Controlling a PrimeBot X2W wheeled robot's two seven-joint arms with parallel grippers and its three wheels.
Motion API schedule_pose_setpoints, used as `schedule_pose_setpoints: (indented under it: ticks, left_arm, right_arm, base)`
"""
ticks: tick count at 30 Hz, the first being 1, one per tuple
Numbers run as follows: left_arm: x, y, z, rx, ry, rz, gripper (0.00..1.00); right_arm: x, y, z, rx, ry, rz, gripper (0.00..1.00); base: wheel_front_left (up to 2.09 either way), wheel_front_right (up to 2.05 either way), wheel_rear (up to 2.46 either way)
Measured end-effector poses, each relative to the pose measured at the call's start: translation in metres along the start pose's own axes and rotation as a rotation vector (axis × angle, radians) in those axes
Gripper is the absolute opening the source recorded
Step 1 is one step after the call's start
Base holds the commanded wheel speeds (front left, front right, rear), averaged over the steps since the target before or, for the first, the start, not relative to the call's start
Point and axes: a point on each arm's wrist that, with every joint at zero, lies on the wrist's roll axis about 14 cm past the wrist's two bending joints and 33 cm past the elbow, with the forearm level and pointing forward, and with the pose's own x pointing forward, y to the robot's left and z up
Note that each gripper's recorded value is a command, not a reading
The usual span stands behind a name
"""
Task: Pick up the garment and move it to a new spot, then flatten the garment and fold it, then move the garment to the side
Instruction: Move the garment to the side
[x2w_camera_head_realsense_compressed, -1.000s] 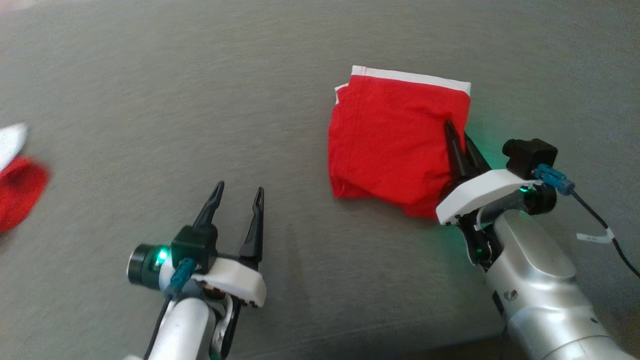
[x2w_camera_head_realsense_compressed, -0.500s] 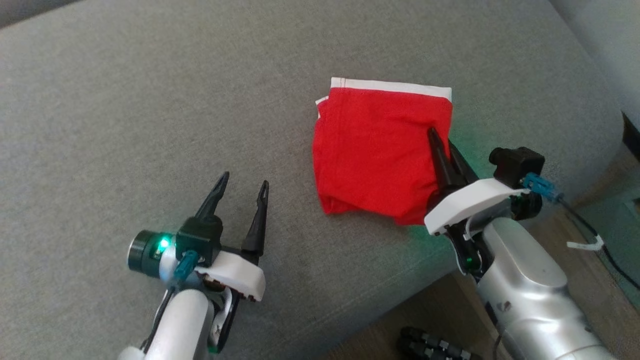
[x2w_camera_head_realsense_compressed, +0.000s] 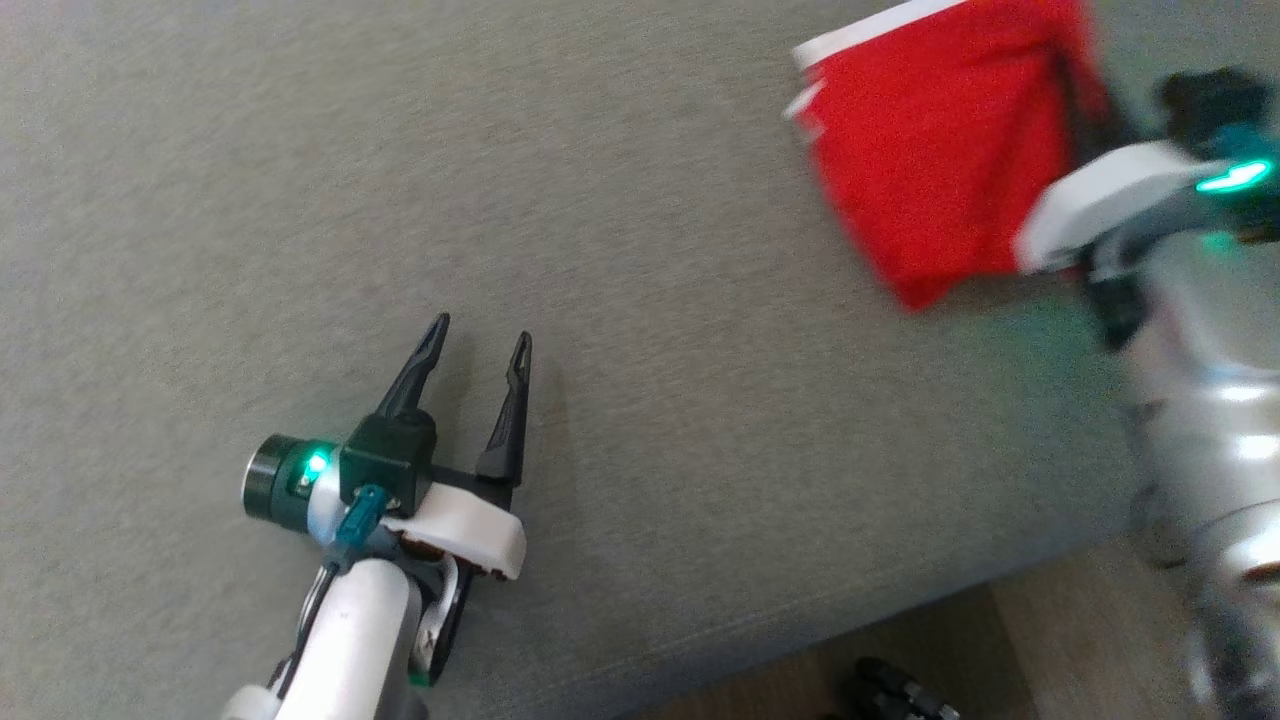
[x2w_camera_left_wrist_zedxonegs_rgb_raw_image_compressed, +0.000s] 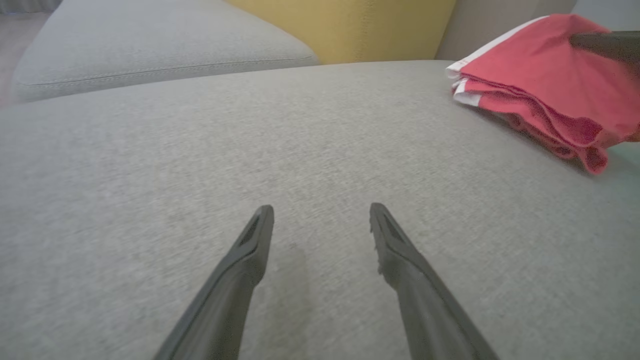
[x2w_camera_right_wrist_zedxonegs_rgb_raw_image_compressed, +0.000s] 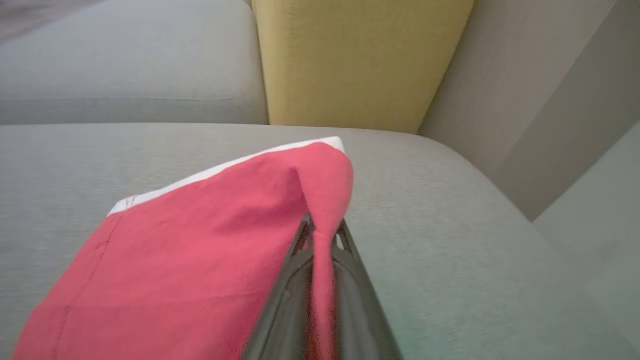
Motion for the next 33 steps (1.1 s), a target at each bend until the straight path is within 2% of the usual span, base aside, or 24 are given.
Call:
schedule_pose_setpoints:
  ticks: [4,11,25,26,27,28,33]
  left_arm:
    - [-0.011,0.026,-0.003,0.0,0.007,0.079,1.0]
    - [-0.023,0.049,-0.007,0.003,0.02,0.15,1.0]
    - [-0.026,0.056,-0.002,0.008,0.011,0.175,1.0]
    - [-0.026,0.056,-0.002,0.008,0.01,0.176,1.0]
    - [-0.027,0.057,-0.002,0.008,0.01,0.177,1.0]
    - [-0.027,0.057,-0.002,0.008,0.011,0.178,1.0]
    - [-0.028,0.06,-0.005,0.008,0.019,0.188,1.0]
  right_arm:
    - [0.022,-0.044,0.005,-0.079,0.028,-0.087,0.0]
    - [0.042,-0.057,0.015,-0.143,0.035,-0.123,0.0]
    - [0.038,-0.092,0.029,-0.184,0.021,-0.231,0.0]
    - [0.037,-0.094,0.03,-0.181,0.017,-0.237,0.08]
    - [0.037,-0.094,0.031,-0.181,0.016,-0.241,0.48]
    - [0.037,-0.095,0.031,-0.182,0.015,-0.243,1.0]
    - [0.039,-0.09,0.035,-0.18,-0.01,-0.245,1.0]
  base:
    - [0.0,0.0,0.0]
    - [0.0,0.0,0.0]
    - [0.0,0.0,0.0]
    - [0.0,0.0,0.0]
    - [0.0,0.0,0.0]
    - [0.0,0.0,0.0]
    - [0.0,0.0,0.0]
